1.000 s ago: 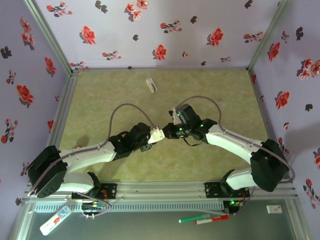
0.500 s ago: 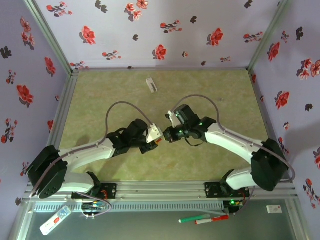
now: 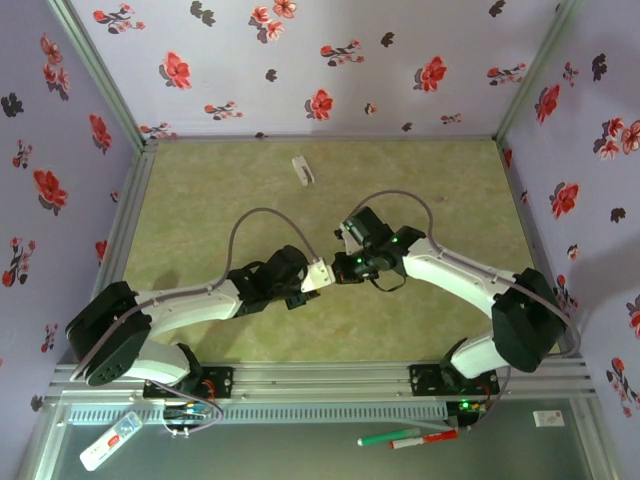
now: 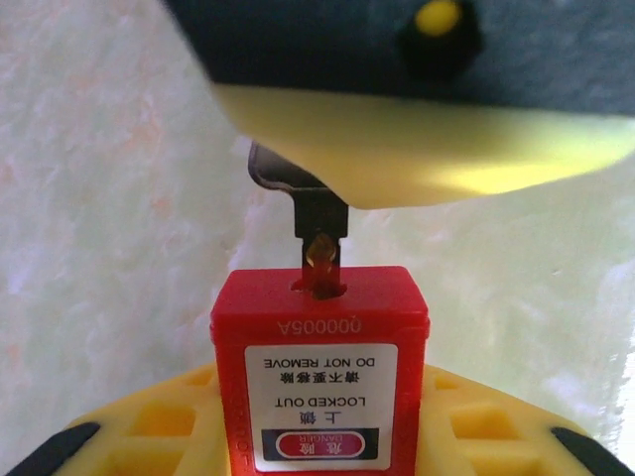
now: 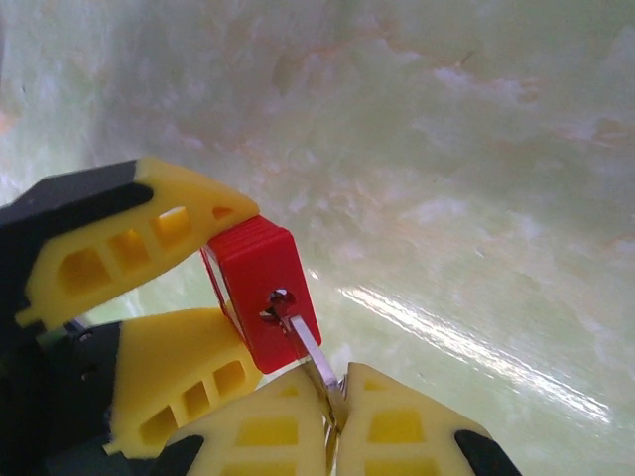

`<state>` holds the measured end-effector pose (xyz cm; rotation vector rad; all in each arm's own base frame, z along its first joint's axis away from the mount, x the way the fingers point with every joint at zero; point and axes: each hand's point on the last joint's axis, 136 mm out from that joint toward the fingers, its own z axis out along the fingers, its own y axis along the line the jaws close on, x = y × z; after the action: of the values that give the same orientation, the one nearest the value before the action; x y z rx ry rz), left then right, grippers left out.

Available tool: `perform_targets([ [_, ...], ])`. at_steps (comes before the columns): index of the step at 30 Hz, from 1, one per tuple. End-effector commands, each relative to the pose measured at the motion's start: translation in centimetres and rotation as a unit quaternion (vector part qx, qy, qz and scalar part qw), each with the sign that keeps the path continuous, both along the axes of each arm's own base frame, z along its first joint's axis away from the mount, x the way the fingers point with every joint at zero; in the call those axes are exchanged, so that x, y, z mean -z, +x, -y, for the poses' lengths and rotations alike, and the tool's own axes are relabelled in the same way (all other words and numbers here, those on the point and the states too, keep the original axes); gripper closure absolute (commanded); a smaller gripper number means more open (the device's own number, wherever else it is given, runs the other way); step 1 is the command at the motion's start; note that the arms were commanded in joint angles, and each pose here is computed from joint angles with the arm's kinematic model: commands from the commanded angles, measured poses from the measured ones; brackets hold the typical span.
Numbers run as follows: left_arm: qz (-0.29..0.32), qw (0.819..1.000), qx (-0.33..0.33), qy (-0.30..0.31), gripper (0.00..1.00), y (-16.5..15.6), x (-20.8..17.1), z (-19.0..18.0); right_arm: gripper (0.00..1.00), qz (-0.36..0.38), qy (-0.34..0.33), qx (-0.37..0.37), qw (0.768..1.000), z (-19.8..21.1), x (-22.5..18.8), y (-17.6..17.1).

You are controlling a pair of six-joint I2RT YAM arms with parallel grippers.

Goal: Unlock with the key

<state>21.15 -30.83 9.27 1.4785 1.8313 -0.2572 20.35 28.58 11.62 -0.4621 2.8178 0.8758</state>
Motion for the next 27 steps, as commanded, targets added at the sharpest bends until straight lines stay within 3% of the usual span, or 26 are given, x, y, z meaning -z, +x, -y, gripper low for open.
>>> perform_targets([
  [1, 0.140, 0.880, 0.105, -0.442, 1.00, -0.1, -25.1, 6.6, 1.00, -0.011, 0.128, -0.181, 0.975, -4.5, -3.4, -5.3],
  [4, 0.093, 0.863, 0.123, -0.481, 1.00, -0.4, -26.6, 5.7, 1.00, 0.036, 0.134, -0.194, 0.971, -4.0, -3.6, -5.4],
  [8, 0.086, 0.853, 0.145, -0.494, 1.00, -1.4, -27.4, 5.6, 1.00, 0.006, 0.137, -0.211, 0.968, -3.6, -3.3, -6.4],
  [12, 0.146, 0.880, 0.160, -0.422, 1.00, -3.0, -25.9, 7.4, 1.00, -0.060, 0.141, -0.174, 0.973, -4.7, -3.4, -6.1],
  [15, 0.210, 0.883, 0.160, -0.388, 1.00, -3.7, -25.2, 8.2, 1.00, -0.081, 0.129, -0.141, 0.978, -4.7, -3.3, -5.3],
  [19, 0.263, 0.873, 0.134, -0.388, 1.00, -3.1, -25.9, 7.3, 1.00, -0.121, 0.155, -0.106, 0.975, -4.6, -2.4, -4.6],
  [22, 0.236, 0.869, 0.131, -0.415, 1.00, -2.9, -26.9, 7.0, 1.00, -0.103, 0.213, -0.126, 0.963, -5.7, -3.3, -5.3],
  [27, 0.164, 0.855, 0.158, -0.466, 1.00, -3.4, -28.0, 6.8, 1.00, -0.060, 0.183, -0.170, 0.966, -4.9, -2.9, -6.6],
])
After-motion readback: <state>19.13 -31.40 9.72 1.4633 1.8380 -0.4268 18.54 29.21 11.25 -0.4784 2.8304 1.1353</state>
